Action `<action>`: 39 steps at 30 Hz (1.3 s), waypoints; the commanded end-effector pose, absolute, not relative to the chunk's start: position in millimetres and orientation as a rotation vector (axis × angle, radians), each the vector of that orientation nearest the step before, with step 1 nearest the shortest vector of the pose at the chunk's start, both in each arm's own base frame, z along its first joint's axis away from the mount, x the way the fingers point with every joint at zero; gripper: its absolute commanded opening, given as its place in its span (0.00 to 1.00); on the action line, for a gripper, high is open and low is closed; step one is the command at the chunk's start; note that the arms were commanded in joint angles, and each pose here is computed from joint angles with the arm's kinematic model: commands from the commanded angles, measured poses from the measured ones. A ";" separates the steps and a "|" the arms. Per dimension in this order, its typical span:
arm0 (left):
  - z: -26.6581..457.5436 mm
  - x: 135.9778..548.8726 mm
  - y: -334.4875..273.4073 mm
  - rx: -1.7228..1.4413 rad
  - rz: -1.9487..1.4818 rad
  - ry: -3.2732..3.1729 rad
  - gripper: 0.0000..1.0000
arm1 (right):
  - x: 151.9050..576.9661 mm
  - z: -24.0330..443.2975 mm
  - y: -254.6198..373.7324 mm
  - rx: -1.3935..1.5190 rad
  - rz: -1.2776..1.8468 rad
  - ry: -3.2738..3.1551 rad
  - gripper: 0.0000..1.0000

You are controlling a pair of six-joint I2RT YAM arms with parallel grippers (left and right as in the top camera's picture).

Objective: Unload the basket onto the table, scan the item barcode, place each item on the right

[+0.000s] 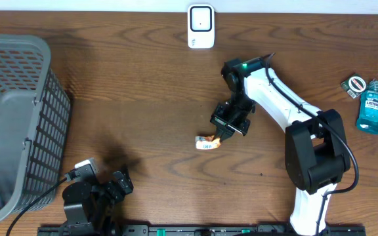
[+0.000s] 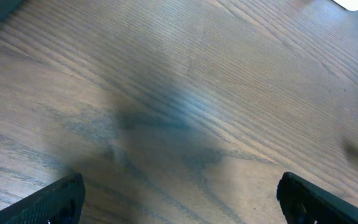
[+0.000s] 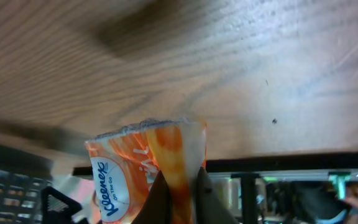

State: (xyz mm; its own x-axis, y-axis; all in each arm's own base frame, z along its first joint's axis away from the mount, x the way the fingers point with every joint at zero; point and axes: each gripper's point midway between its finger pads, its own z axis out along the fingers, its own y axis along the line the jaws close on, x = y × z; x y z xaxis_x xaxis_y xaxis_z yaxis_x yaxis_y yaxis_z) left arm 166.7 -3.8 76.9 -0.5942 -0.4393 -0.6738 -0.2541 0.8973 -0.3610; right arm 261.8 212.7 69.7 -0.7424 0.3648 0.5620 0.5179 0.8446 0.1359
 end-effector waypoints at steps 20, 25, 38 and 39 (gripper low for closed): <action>65.6 160.8 -3.4 -0.505 -0.275 2.277 0.98 | 456.1 92.8 226.4 -0.380 -0.858 -3.369 0.01; 65.6 160.8 -3.4 -0.505 -0.275 2.277 0.98 | 511.5 111.3 200.8 -0.539 -0.639 -3.724 0.01; 65.6 160.8 -3.4 -0.505 -0.275 2.277 0.98 | 615.7 155.0 222.6 -0.439 -1.073 -4.319 0.01; 65.6 160.8 -3.4 -0.505 -0.275 2.277 0.98 | 619.6 156.9 224.2 -0.421 -1.131 -4.361 0.01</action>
State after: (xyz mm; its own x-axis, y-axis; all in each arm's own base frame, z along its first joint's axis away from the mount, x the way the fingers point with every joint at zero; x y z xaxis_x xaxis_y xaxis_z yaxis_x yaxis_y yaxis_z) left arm 166.7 -3.9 76.8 -0.5946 -0.4393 -0.6734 -0.2539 0.8973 -0.3612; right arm 610.7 223.6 183.3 -0.2414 0.4466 -0.8616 -0.1246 0.8662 0.4839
